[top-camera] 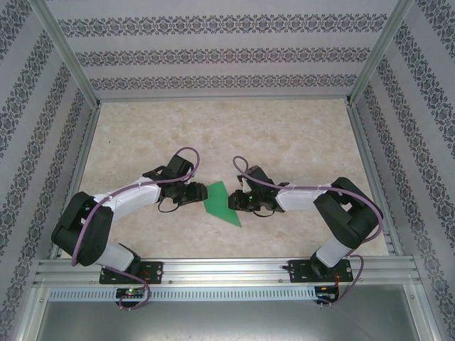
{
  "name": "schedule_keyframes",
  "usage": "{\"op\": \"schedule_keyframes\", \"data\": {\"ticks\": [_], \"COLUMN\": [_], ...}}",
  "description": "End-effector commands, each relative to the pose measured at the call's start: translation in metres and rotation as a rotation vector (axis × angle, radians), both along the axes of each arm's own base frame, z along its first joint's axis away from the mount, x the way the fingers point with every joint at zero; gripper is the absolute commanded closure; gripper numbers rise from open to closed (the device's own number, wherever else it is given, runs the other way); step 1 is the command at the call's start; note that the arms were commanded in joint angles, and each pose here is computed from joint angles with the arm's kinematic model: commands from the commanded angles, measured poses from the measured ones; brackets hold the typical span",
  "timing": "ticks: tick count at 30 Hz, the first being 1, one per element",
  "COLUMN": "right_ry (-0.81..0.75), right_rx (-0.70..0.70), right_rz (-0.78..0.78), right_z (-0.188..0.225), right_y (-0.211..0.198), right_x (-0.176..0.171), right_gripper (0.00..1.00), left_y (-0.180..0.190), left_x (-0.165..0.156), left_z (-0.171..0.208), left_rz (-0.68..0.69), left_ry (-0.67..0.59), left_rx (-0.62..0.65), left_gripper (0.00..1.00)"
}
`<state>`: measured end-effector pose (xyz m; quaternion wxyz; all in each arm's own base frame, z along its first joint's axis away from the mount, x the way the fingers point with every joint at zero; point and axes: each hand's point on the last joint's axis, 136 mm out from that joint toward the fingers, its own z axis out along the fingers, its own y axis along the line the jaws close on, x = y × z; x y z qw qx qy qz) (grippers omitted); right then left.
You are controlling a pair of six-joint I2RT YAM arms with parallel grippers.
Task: Fold a paper plane with a square sheet of paper (pick it up from the middle)
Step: Fold the wing for the fifth time at the center of the table.
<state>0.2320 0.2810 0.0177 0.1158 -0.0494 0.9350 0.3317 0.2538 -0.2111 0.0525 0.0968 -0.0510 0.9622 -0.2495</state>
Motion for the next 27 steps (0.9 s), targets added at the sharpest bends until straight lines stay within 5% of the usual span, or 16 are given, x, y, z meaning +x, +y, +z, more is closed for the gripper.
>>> {"op": "schedule_keyframes", "data": {"ticks": [1,8,27], "right_ry": [-0.005,0.032,0.067], "right_rx": [0.059,0.054,0.005], "right_rz": [-0.109,-0.257,-0.297], "right_z": [0.003,-0.005,-0.014], "right_y": [-0.004,-0.013,-0.011], "right_x": [0.007,0.008,-0.002], "right_gripper": [0.76,0.79,0.82], "left_y": [-0.013,-0.025,-0.042], "left_x": [0.003,-0.003,-0.027], "left_z": [0.01,0.008,-0.007], "left_rz": [-0.023,-0.015,0.142], "left_ry": [-0.021,0.017,0.111], "left_rx": [-0.04,-0.089,-0.228], "left_gripper": [0.46,0.45,0.41]}}
